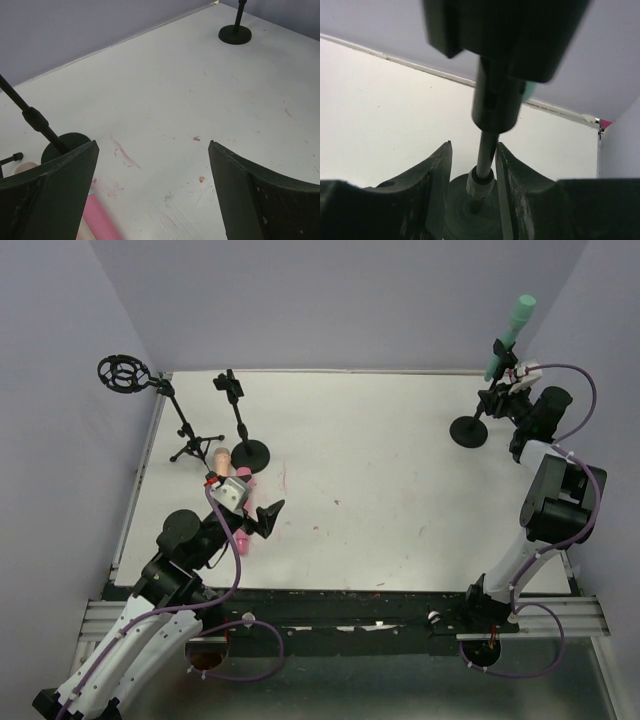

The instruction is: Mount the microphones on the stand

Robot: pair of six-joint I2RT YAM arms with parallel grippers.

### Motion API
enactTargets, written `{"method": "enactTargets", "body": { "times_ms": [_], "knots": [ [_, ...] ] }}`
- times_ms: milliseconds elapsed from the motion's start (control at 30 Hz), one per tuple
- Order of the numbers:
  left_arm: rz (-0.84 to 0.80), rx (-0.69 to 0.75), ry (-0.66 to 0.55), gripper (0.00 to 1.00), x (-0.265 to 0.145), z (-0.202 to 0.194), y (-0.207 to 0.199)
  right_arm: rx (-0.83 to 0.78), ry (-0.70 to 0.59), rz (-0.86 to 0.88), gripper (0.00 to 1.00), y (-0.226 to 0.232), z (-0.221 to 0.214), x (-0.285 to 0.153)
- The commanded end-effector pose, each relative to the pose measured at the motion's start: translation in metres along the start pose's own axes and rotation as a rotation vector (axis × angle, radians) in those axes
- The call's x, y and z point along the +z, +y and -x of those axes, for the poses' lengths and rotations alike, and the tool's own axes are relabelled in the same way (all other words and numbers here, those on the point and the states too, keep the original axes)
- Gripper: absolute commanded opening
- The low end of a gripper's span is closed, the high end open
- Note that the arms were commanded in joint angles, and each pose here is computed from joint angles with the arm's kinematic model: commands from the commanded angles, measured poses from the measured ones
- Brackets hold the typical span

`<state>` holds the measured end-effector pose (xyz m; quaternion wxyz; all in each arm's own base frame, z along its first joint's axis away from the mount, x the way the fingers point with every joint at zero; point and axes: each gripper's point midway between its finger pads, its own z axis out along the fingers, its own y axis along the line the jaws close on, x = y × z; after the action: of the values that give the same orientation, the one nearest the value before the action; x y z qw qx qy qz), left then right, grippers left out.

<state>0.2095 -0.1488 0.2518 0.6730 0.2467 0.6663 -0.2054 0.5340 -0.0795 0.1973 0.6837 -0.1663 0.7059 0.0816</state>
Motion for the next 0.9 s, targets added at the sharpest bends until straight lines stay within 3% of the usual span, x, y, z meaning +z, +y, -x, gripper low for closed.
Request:
{"method": "enactTargets", "body": {
  "times_ms": [0,133,233,567,700,867],
  "knots": [
    [0.005,0.003,-0.022,0.99,-0.001,0.006,0.001,-0.056,-0.06,0.013,0.54,0.005,0.025,-0.011],
    [0.001,-0.006,-0.04,0.99,-0.004,0.01,0.0,-0.035,-0.037,-0.024,0.77,0.002,0.026,-0.024],
    [-0.003,-0.006,-0.057,0.99,-0.006,0.015,-0.001,-0.002,0.006,-0.043,0.85,0.002,0.02,-0.037],
    [0.01,-0.139,-0.099,0.99,-0.013,0.037,-0.003,0.116,0.212,-0.065,0.9,0.037,-0.006,-0.103],
    [0.054,-0.266,-0.083,0.99,-0.015,0.059,0.003,0.22,0.324,0.119,0.9,0.095,-0.007,-0.135],
    [0.096,-0.39,-0.02,0.99,-0.014,0.091,0.01,0.299,0.295,0.442,0.9,0.176,0.013,-0.177]
  ]
}}
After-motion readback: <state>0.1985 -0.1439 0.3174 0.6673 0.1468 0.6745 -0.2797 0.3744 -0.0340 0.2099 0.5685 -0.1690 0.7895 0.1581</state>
